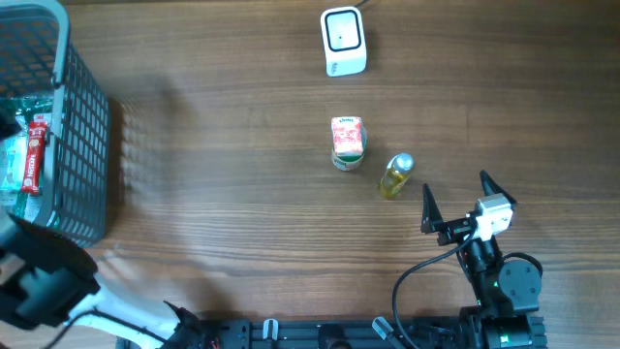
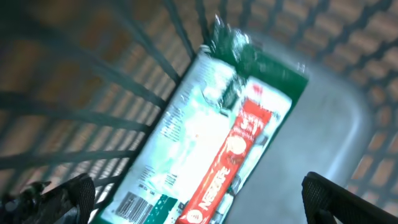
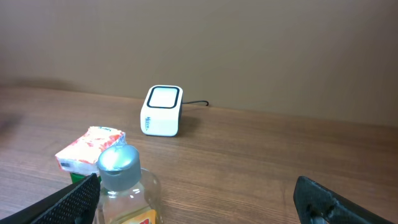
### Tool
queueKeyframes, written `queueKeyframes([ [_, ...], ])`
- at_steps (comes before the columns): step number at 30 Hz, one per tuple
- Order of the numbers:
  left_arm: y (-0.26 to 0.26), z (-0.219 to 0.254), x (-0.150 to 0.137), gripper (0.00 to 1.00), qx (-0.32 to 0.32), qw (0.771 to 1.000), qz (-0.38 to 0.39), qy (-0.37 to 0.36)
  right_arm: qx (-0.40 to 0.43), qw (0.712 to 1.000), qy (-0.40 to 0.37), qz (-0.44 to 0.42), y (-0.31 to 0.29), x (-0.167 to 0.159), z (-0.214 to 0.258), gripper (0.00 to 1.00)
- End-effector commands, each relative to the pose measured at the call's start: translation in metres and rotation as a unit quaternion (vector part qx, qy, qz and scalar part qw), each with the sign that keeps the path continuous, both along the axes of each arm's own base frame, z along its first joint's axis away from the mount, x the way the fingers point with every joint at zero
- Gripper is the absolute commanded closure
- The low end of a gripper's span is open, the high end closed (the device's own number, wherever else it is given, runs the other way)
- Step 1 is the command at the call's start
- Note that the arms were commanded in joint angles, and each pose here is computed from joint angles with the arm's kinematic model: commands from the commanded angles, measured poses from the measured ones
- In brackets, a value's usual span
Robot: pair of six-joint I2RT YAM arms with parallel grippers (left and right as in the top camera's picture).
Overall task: Scan the item barcode
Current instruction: 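Reach the left gripper into the basket and grasp the green glove packet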
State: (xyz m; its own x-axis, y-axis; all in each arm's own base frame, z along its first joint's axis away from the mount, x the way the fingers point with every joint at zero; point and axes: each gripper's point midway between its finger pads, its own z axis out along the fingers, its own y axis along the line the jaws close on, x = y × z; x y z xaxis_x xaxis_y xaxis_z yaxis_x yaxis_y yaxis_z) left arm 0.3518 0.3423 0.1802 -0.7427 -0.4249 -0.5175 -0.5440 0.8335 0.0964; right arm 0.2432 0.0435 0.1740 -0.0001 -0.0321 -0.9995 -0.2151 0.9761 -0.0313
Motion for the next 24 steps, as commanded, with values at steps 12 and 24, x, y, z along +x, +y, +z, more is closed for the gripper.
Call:
queueKeyframes([
  [12, -0.01, -0.102, 0.0, 0.0, -0.052, 0.981, -0.148, 0.111, -0.006, 1.0, -0.002, -0.006, -0.002, 0.001, 0.0, 0.0],
  [24, -0.011, -0.14, -0.002, 0.0, -0.072, 0.973, -0.173, 0.137, -0.006, 1.0, -0.002, -0.006, -0.002, 0.001, 0.0, 0.0],
])
